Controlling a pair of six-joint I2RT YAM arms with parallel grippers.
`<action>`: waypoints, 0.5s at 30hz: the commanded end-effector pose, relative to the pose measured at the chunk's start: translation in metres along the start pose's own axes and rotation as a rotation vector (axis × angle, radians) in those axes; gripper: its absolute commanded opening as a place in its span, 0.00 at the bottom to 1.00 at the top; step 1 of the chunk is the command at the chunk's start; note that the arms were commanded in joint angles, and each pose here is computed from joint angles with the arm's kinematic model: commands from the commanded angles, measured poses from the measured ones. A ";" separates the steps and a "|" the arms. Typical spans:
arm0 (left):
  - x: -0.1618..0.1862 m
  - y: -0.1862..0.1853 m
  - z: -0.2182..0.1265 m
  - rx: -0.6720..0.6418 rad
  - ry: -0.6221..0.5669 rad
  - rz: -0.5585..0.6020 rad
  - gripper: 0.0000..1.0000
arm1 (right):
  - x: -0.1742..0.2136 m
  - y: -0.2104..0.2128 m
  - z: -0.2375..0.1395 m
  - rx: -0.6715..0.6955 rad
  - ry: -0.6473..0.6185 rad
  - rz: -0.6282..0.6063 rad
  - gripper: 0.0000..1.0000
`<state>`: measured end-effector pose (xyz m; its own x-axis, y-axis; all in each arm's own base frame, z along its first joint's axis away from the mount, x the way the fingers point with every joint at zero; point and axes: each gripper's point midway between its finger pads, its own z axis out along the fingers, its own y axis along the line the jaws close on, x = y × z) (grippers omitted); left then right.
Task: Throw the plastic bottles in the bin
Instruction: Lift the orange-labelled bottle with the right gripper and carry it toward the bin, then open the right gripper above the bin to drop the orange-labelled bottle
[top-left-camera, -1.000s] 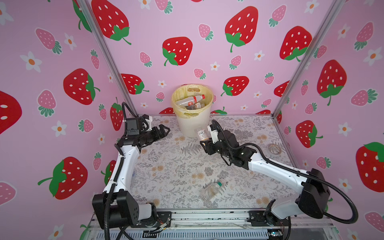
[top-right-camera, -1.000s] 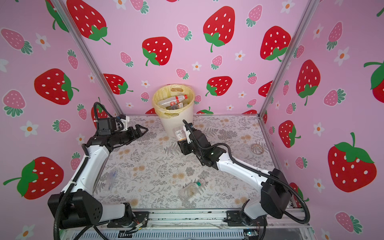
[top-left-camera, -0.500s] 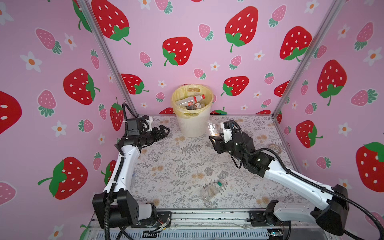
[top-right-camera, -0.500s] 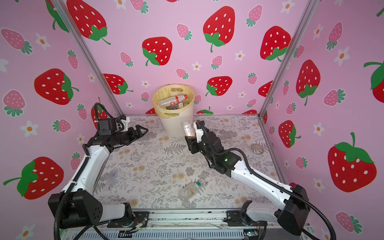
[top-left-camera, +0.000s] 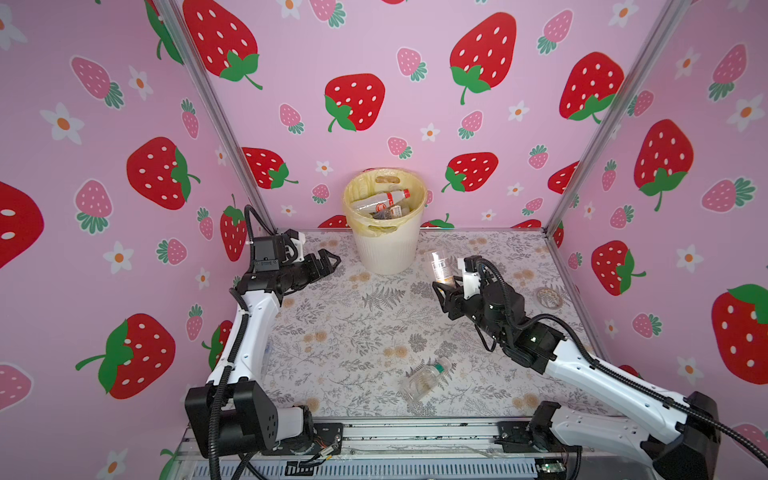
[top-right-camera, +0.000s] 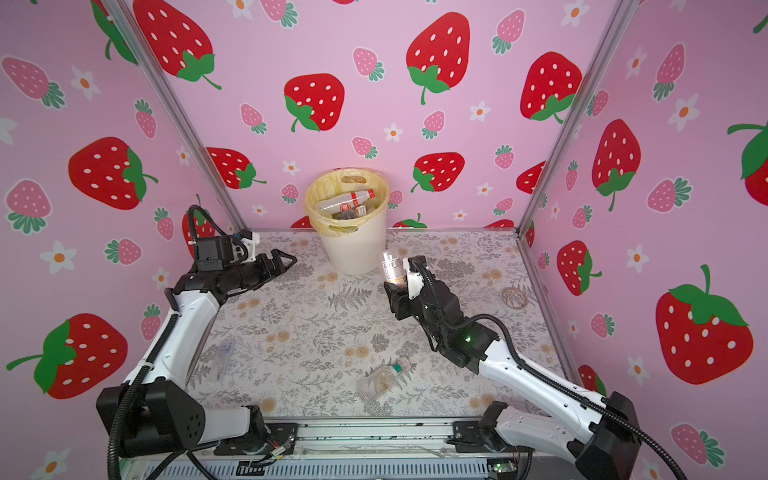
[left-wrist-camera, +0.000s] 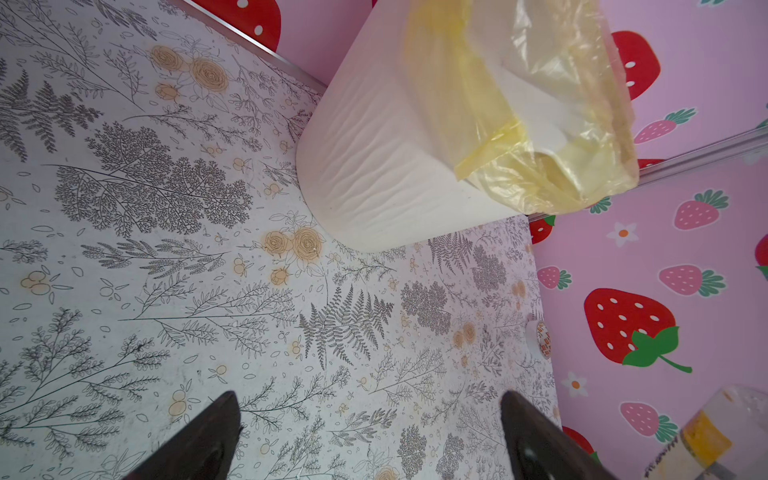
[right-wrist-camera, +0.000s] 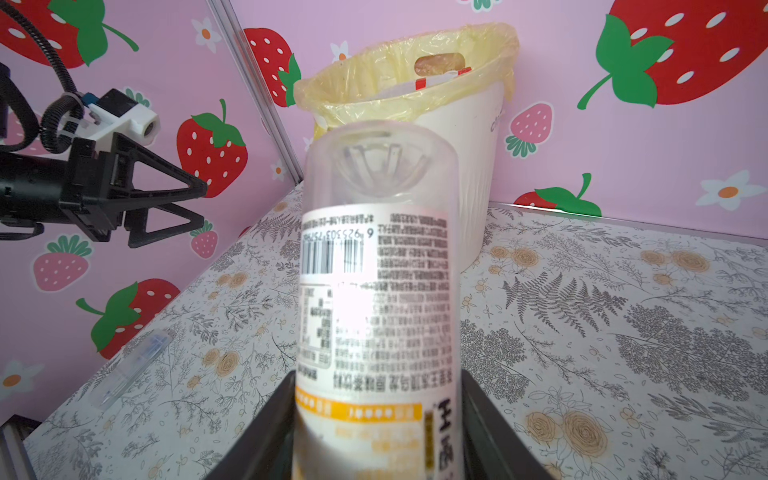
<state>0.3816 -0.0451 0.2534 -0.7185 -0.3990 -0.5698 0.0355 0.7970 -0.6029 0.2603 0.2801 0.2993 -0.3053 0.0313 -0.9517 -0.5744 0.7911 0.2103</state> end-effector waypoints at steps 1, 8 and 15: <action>0.000 -0.002 0.002 0.028 0.004 -0.005 0.99 | -0.034 0.003 0.003 0.015 -0.083 0.016 0.56; 0.000 -0.004 0.001 0.032 0.000 -0.005 0.99 | -0.063 0.017 0.033 0.011 -0.094 0.003 0.55; 0.000 -0.006 0.002 0.051 0.003 -0.012 0.99 | -0.138 0.014 0.094 0.017 -0.179 -0.025 0.54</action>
<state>0.3818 -0.0487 0.2556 -0.7200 -0.4040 -0.5643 0.0483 0.7820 -0.6214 0.3389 0.3388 0.3722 -0.2331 0.0751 -0.9696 -0.5551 0.8084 0.1960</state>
